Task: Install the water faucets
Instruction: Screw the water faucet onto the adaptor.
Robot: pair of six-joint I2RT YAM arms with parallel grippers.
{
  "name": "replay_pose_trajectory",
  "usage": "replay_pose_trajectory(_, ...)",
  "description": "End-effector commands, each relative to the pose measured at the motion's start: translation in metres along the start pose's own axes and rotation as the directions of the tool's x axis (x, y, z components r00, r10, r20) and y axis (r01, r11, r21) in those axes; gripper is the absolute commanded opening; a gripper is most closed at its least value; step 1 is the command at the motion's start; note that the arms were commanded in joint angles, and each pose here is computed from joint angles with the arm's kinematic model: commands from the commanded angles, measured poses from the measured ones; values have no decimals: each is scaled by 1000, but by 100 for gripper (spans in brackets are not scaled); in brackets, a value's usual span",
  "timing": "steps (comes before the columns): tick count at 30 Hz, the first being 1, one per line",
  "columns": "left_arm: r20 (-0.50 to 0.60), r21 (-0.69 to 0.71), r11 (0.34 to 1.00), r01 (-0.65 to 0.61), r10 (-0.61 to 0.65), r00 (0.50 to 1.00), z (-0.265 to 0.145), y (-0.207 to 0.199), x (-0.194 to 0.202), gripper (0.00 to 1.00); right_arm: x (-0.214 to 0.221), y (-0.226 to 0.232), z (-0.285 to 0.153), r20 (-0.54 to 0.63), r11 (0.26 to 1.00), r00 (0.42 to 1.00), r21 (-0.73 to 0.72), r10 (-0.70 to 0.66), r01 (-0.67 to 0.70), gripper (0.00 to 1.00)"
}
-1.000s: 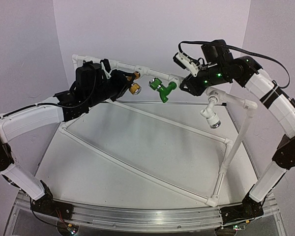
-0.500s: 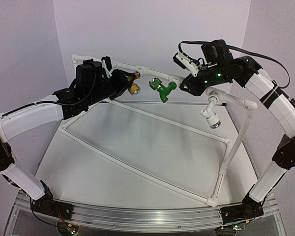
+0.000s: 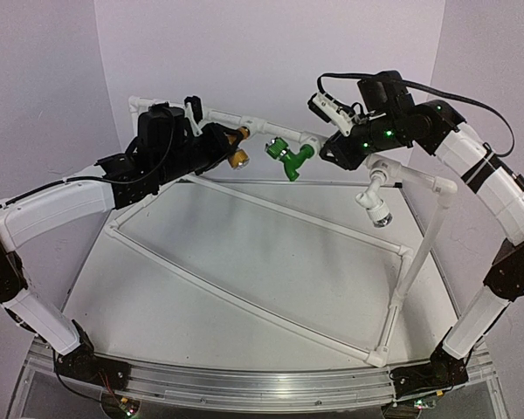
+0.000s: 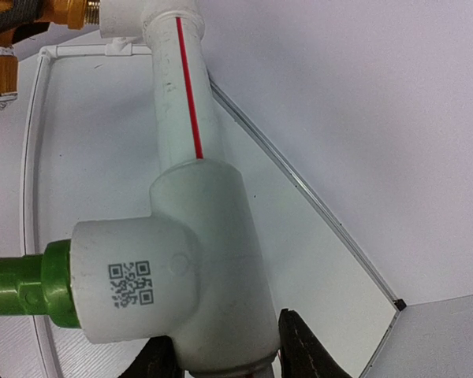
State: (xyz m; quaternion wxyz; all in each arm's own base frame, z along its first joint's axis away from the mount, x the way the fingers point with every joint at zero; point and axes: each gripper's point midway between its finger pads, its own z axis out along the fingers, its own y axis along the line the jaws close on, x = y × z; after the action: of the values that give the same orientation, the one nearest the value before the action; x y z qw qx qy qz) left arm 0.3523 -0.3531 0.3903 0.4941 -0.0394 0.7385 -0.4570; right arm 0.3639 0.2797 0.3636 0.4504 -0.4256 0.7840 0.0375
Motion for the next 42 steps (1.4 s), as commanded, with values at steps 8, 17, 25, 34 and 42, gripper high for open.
replay_pose_trajectory(8, 55, 180, 969, -170, 163, 985, 10, -47, 1, 0, 34, 76, 54, -184, 929, 949, -223, 257, -295, 0)
replay_pose_trajectory(17, 57, 175, 954, -245, 239, 969, 10, -45, 5, 0, 36, 77, 55, -191, 930, 947, -217, 259, -298, 0)
replay_pose_trajectory(25, 53, 181, 935, -305, 300, 952, 16, -45, 10, 0, 36, 78, 57, -191, 929, 946, -218, 261, -300, 0)
replay_pose_trajectory(34, 61, 165, 906, -390, 385, 921, 15, -46, 7, 0, 35, 79, 59, -190, 929, 947, -217, 260, -299, 0)
replay_pose_trajectory(42, 46, 168, 873, -457, 457, 889, 15, -46, 12, 0, 39, 80, 62, -194, 931, 946, -211, 258, -297, 0)
